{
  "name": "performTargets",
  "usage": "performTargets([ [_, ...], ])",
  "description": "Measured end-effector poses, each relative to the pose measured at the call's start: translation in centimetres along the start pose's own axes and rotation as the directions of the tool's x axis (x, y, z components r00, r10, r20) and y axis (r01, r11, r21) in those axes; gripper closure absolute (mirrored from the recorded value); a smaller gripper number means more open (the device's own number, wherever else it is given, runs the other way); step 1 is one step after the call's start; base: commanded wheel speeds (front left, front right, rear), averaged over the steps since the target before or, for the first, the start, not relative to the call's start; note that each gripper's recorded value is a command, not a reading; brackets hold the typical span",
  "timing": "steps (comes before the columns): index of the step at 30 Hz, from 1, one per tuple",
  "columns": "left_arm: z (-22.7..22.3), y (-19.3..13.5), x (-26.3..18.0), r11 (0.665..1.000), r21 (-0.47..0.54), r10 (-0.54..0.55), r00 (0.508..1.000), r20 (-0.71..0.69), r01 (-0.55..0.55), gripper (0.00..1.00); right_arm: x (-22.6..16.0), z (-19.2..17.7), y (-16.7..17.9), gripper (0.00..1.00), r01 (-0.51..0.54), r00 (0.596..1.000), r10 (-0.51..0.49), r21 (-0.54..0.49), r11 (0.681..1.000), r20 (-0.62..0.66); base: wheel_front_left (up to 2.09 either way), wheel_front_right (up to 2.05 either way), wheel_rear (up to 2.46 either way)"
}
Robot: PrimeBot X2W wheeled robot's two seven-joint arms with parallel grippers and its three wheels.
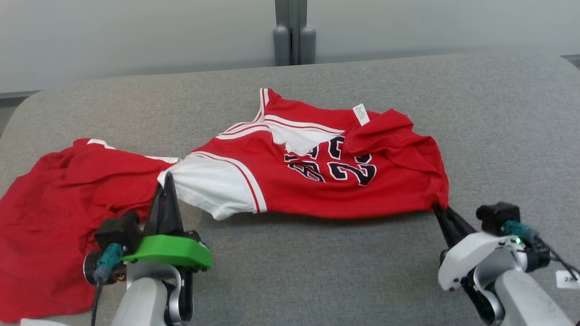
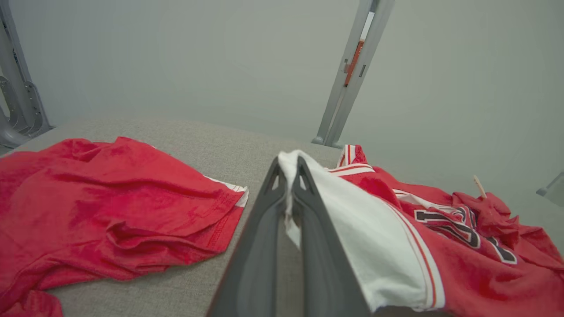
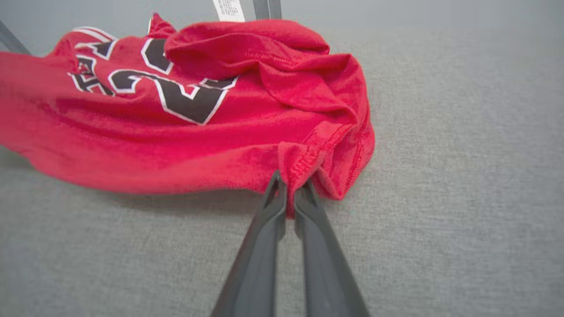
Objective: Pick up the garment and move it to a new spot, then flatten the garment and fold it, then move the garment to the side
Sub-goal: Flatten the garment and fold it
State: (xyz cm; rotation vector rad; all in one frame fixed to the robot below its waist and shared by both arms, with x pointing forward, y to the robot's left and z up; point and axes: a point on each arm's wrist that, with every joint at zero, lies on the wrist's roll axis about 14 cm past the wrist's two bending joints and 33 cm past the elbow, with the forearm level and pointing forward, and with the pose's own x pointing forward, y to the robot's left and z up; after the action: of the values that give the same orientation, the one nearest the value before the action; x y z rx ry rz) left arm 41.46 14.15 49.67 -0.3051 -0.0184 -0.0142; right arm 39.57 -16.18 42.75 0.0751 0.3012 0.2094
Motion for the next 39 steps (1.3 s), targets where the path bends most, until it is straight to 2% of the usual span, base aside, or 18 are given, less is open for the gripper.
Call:
performTargets([
  [5,5.7,-2.2,2.8,0.995,-0.055,-0.076,0.984,0.158,0.086,1.0,0.5,7.7,0.6,1.0,-0.102,0.986,0.089,0.09,0.991,0.14,0.0,0.0,0.0],
  [9,11.6,-4.4,5.1,0.979,-0.111,-0.134,0.951,0.278,0.171,1.0,-0.1,15.3,1.0,1.0,-0.198,0.945,0.152,0.135,0.971,0.289,0.0,0.0,0.0],
  [11,15.2,-6.1,5.8,0.97,-0.098,-0.179,0.923,0.34,0.224,1.0,-0.7,18.9,1.3,1.0,-0.241,0.914,0.177,0.137,0.961,0.364,0.0,0.0,0.0],
  [16,24.1,-9.6,6.3,0.938,-0.084,-0.259,0.842,0.474,0.336,1.0,-3.3,27.9,3.0,1.0,-0.378,0.795,0.246,0.137,0.916,0.554,0.0,0.0,0.0],
  [19,28.6,-11.2,5.7,0.923,-0.052,-0.295,0.788,0.541,0.381,1.0,-5.0,31.3,3.6,1.0,-0.445,0.736,0.265,0.151,0.882,0.623,0.0,0.0,0.0],
  [22,31.9,-12.0,4.9,0.918,-0.013,-0.313,0.743,0.591,0.396,1.0,-6.4,33.4,3.5,1.0,-0.46,0.704,0.271,0.13,0.879,0.656,0.0,0.0,0.0],
  [24,33.1,-12.3,4.5,0.917,0.004,-0.319,0.729,0.605,0.398,1.0,-6.9,34.0,3.4,1.0,-0.444,0.702,0.273,0.104,0.89,0.658,0.0,0.0,0.0],
  [28,33.1,-12.0,4.8,0.92,-0.004,-0.313,0.74,0.596,0.392,1.0,-6.9,33.9,3.5,1.0,-0.431,0.715,0.28,0.088,0.898,0.641,0.0,0.0,0.0],
  [32,31.7,-11.4,6.0,0.925,-0.03,-0.3,0.775,0.556,0.379,1.0,-6.0,33.2,2.9,1.0,-0.41,0.742,0.265,0.103,0.906,0.616,0.0,0.0,0.0],
  [35,30.4,-10.9,7.4,0.932,-0.014,-0.303,0.799,0.519,0.363,1.0,-4.9,33.0,2.1,1.0,-0.387,0.758,0.245,0.113,0.915,0.604,0.0,0.0,0.0],
  [39,28.2,-10.0,10.6,0.944,-0.006,-0.292,0.841,0.456,0.331,1.0,-1.8,33.0,-0.6,1.0,-0.316,0.794,0.175,0.149,0.937,0.582,0.0,0.0,0.0],
])
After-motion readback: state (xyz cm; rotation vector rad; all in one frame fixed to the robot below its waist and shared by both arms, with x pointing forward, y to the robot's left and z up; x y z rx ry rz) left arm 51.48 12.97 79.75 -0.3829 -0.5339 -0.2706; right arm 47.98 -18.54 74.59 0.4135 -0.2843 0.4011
